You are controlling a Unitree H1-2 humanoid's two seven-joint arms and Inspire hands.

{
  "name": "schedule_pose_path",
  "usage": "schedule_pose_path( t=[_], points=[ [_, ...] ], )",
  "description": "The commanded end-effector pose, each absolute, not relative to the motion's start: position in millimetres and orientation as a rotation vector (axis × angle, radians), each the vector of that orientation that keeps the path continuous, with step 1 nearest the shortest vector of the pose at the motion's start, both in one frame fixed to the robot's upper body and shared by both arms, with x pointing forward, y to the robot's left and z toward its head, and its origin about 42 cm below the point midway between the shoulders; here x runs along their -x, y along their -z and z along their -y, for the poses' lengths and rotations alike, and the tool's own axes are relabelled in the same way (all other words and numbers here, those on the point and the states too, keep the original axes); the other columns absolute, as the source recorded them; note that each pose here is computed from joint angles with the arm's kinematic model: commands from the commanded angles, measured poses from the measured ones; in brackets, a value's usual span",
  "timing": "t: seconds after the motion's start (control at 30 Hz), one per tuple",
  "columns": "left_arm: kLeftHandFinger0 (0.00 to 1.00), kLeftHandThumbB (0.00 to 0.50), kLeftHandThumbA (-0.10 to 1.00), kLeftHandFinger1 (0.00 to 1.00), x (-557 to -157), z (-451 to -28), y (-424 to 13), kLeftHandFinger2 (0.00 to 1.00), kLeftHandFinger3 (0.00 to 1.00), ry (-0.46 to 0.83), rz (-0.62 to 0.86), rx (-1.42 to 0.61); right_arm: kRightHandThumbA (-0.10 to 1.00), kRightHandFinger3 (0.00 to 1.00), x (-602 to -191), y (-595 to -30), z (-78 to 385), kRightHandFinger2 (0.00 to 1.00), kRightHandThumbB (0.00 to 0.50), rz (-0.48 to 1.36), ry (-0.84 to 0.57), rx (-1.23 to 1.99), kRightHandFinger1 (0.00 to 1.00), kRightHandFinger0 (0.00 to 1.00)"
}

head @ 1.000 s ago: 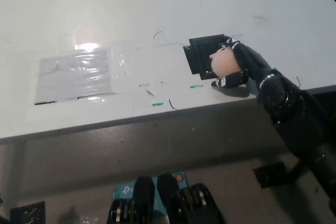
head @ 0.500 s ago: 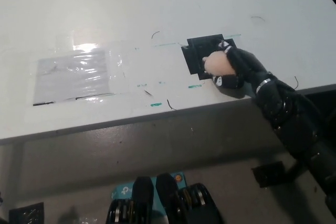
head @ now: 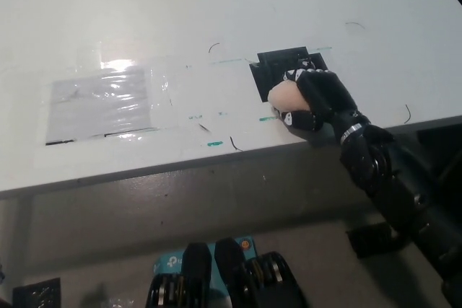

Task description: The robot uses its right hand to grab and squeeze a pink dumpling toy kept on the black mask on the desk

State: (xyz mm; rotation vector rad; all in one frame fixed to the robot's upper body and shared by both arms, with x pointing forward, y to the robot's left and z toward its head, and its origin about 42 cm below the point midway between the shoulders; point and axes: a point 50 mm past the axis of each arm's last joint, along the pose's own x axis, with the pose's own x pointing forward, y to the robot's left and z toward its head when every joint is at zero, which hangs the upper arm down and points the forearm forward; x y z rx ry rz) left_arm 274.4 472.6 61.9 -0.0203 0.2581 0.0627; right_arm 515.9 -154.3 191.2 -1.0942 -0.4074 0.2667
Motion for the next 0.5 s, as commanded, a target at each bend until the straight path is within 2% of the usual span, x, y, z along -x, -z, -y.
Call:
schedule_pose_path(
  t=[0.0, 0.07, 0.13, 0.17, 0.2, 0.23, 0.3, 0.33, 0.37, 0.4, 0.47],
  points=[
    [0.0, 0.5, 0.99, 0.01, -279, -488, -81, 0.1, 0.1, -0.051, -0.191, -0.02, -0.1, 0.04, -519, -225, 158, 0.27, 0.24, 0.692, -0.084, 1.104, 0.01, 0.0],
    [0.0, 0.5, 0.99, 0.01, -279, -487, -83, 0.09, 0.08, -0.053, -0.194, -0.019, -0.1, 0.02, -518, -227, 161, 0.24, 0.238, 0.729, -0.053, 1.093, 0.01, 0.0],
    [0.0, 0.5, 0.99, 0.01, -279, -487, -82, 0.09, 0.08, -0.052, -0.194, -0.017, -0.1, 0.06, -518, -228, 161, 0.3, 0.243, 0.732, -0.046, 1.084, 0.03, 0.0],
    [0.0, 0.5, 0.98, 0.01, -279, -487, -81, 0.09, 0.09, -0.055, -0.196, -0.015, -0.1, 0.11, -518, -231, 161, 0.32, 0.239, 0.745, -0.028, 1.068, 0.03, 0.0],
    [0.0, 0.5, 0.99, 0.0, -280, -487, -82, 0.09, 0.09, -0.056, -0.191, -0.016, -0.1, 0.2, -519, -235, 162, 0.41, 0.246, 0.756, -0.023, 1.085, 0.09, 0.0],
    [0.0, 0.5, 0.98, 0.0, -280, -486, -82, 0.09, 0.09, -0.059, -0.189, -0.01, -0.1, 0.25, -520, -238, 161, 0.44, 0.257, 0.772, -0.007, 1.098, 0.13, 0.0],
    [0.0, 0.5, 0.98, 0.0, -281, -485, -84, 0.08, 0.08, -0.057, -0.19, -0.006, -0.1, 0.34, -520, -241, 161, 0.52, 0.249, 0.789, 0.004, 1.095, 0.22, 0.0],
    [0.0, 0.5, 0.98, 0.0, -281, -486, -84, 0.09, 0.09, -0.056, -0.189, -0.009, -0.1, 0.34, -520, -243, 160, 0.53, 0.26, 0.806, 0.008, 1.099, 0.23, 0.0],
    [0.0, 0.5, 0.99, 0.0, -282, -486, -84, 0.09, 0.1, -0.055, -0.187, -0.013, -0.1, 0.32, -519, -244, 159, 0.5, 0.297, 0.819, 0.012, 1.091, 0.2, 0.0],
    [0.0, 0.5, 0.99, 0.0, -283, -486, -85, 0.1, 0.11, -0.054, -0.186, -0.015, -0.1, 0.29, -519, -244, 158, 0.46, 0.312, 0.821, 0.013, 1.087, 0.18, 0.0],
    [0.0, 0.5, 1.0, 0.01, -283, -485, -85, 0.11, 0.12, -0.05, -0.182, -0.017, -0.1, 0.25, -519, -243, 157, 0.41, 0.293, 0.812, 0.014, 1.079, 0.16, 0.0]
  ],
)
